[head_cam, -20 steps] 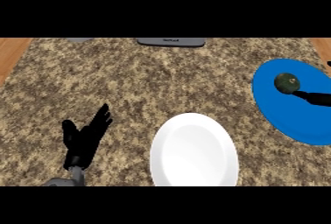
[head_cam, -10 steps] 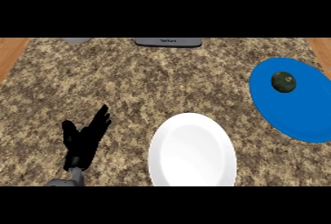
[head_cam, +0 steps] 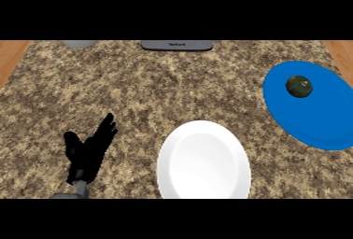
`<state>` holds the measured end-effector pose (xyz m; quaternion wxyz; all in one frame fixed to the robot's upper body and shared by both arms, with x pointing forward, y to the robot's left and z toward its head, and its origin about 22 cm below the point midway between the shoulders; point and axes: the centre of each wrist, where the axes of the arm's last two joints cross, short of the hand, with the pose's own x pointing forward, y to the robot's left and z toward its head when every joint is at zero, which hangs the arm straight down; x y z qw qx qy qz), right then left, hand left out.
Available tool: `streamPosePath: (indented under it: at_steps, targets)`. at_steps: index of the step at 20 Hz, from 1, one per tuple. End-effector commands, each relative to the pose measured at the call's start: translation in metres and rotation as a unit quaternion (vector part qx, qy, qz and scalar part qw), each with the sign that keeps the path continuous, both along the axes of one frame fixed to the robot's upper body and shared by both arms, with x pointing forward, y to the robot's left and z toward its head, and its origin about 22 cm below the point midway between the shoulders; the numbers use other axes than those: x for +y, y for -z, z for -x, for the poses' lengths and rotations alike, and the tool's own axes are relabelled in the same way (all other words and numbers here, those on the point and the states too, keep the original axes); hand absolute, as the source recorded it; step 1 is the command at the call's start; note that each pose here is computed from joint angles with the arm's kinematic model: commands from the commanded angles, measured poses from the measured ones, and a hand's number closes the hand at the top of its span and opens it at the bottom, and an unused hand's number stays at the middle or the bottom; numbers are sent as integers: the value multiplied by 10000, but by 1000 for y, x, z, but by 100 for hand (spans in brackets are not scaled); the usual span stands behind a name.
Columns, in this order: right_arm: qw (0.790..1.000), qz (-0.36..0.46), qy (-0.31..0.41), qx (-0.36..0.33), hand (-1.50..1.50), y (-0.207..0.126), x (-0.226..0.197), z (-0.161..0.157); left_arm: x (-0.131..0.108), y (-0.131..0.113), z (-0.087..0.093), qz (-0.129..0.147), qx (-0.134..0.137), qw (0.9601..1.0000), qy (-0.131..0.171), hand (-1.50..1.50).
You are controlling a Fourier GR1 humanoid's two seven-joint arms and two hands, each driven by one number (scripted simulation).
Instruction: Pick the squash from the plate and place it in the plate
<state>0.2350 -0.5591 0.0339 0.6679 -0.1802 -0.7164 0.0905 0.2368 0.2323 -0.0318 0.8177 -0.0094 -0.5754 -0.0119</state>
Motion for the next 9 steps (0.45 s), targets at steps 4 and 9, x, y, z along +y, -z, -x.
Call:
streamPosePath:
  at_steps: [4,9]
  targets:
    - [9978,-81,-591,-283,-150,5,-17,36,-4,10,6,-42,133,9999,-8,0]
    - [9977,-34,-638,-206,-150,18,-11,38,4,2,-5,-77,108,9999,-74,0]
